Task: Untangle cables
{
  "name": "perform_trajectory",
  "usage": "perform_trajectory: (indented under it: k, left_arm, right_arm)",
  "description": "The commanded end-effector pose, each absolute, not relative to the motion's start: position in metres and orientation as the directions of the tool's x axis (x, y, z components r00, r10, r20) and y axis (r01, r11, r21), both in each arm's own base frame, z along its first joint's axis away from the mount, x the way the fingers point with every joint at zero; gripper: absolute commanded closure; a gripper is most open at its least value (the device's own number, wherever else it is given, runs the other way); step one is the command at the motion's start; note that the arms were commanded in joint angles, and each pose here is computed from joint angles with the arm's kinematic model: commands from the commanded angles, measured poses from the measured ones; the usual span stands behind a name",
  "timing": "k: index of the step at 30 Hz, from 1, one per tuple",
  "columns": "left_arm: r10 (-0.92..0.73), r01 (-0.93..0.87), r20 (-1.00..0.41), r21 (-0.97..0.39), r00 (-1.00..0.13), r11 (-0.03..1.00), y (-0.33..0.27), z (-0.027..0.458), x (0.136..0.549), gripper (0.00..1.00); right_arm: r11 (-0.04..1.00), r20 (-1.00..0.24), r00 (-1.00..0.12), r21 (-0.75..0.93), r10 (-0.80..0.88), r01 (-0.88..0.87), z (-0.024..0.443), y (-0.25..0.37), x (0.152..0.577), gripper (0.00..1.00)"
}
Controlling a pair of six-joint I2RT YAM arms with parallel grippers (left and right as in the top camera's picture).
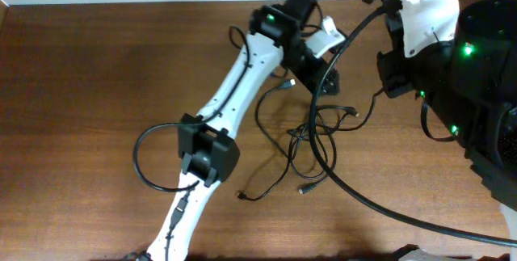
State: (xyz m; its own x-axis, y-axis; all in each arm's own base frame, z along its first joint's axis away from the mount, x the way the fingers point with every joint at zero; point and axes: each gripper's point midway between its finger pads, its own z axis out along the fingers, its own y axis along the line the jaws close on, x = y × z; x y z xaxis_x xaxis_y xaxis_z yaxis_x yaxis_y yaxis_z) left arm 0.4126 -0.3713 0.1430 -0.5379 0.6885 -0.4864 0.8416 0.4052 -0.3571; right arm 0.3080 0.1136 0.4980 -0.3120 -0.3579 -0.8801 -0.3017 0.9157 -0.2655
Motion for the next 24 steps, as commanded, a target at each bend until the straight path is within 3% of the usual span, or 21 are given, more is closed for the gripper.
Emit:
perform_trajectory:
  k: [1,4,6,8,15,16,17,18,20,24]
  left_arm:
    - [0.775,0.880,-0.426,-0.311,-0.467,0.359,-0.386,0.110,0.393,0.02]
    - [0.886,0.961,-0.417,-0.258,-0.201,0.097,-0.382,0.105,0.359,0.02]
    - [0.909,0.966,-0.402,-0.259,-0.109,0.001,-0.375,0.103,0.346,0.01]
    - [0.920,0.962,-0.389,-0.270,-0.058,-0.054,-0.369,0.103,0.337,0.02]
    - [0.916,0.957,-0.397,-0.281,-0.048,-0.071,-0.370,0.104,0.333,0.01]
    - [0.917,0.957,-0.397,-0.281,-0.046,-0.073,-0.371,0.102,0.332,0.09]
    - [0.917,0.956,-0.395,-0.284,-0.047,-0.074,-0.372,0.098,0.333,0.53]
    - [0.918,0.955,-0.393,-0.288,-0.047,-0.074,-0.373,0.096,0.332,0.60]
    - [0.926,0.948,-0.373,-0.313,-0.061,-0.064,-0.372,0.082,0.332,1.00]
    - [0.938,0.940,-0.337,-0.340,-0.083,-0.039,-0.369,0.062,0.333,1.00]
  right_arm:
    - [0.922,-0.899,-0.286,-0.246,-0.332,-0.299,0.509,0.112,0.299,0.96]
    - [0.921,-0.897,-0.290,-0.247,-0.335,-0.300,0.508,0.111,0.299,0.96]
    - [0.921,-0.896,-0.292,-0.247,-0.336,-0.301,0.508,0.111,0.299,0.96]
    - [0.921,-0.895,-0.293,-0.248,-0.337,-0.301,0.507,0.111,0.298,0.96]
    - [0.920,-0.893,-0.297,-0.248,-0.339,-0.302,0.506,0.111,0.298,0.96]
    - [0.920,-0.893,-0.297,-0.248,-0.339,-0.302,0.506,0.111,0.298,0.96]
    - [0.920,-0.891,-0.300,-0.249,-0.340,-0.303,0.505,0.111,0.298,0.96]
    - [0.919,-0.890,-0.302,-0.249,-0.341,-0.304,0.505,0.111,0.298,0.96]
    - [0.919,-0.886,-0.309,-0.251,-0.345,-0.305,0.503,0.110,0.297,0.96]
    - [0.918,-0.885,-0.310,-0.252,-0.346,-0.306,0.502,0.110,0.296,0.96]
